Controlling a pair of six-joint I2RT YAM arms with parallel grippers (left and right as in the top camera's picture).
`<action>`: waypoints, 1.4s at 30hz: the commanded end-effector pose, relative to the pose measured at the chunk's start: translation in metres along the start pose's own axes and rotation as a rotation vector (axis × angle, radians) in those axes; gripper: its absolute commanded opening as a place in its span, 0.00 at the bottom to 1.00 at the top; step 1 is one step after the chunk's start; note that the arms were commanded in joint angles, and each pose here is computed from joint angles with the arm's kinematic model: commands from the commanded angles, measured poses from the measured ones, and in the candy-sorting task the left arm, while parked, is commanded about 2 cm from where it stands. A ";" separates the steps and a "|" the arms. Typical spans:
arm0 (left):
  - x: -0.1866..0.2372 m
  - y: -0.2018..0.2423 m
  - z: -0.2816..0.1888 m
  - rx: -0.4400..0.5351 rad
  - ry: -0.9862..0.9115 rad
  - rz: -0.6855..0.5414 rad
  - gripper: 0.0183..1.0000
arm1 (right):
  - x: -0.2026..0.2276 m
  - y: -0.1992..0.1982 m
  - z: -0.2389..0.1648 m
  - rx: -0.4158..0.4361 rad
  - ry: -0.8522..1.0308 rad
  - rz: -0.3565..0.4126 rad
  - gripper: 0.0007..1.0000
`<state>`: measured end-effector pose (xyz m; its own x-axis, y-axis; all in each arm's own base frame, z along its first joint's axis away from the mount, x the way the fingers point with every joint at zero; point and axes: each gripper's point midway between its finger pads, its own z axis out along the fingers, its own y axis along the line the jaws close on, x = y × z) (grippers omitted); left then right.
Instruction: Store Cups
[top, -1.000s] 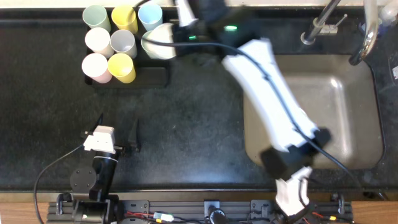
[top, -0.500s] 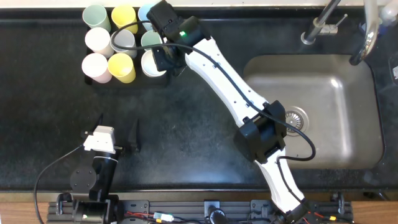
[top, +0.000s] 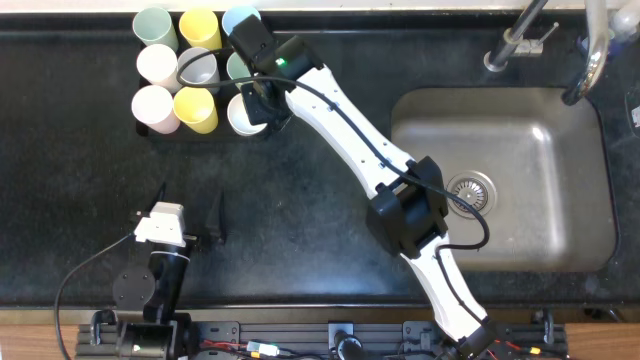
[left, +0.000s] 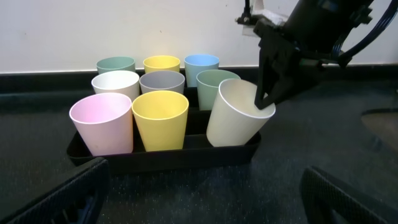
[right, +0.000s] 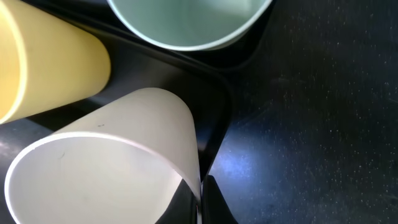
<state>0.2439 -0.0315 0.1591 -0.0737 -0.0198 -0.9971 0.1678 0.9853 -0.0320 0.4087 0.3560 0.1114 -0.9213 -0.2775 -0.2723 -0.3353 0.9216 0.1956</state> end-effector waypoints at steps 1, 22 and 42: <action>-0.001 -0.003 0.000 0.017 -0.007 0.017 1.00 | -0.006 0.008 -0.006 -0.006 -0.029 -0.009 0.04; -0.001 -0.003 0.000 0.017 -0.007 0.017 1.00 | -0.024 0.011 -0.026 -0.022 -0.118 -0.014 0.58; -0.001 -0.003 0.000 0.017 -0.007 0.017 1.00 | 0.056 -0.198 -0.289 0.150 -0.660 0.089 1.00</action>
<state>0.2440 -0.0315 0.1590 -0.0741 -0.0198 -0.9971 0.1677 0.9853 -0.0320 0.3962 0.1037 0.3384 -0.6399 -0.0262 -0.7680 -0.1995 0.9708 0.1331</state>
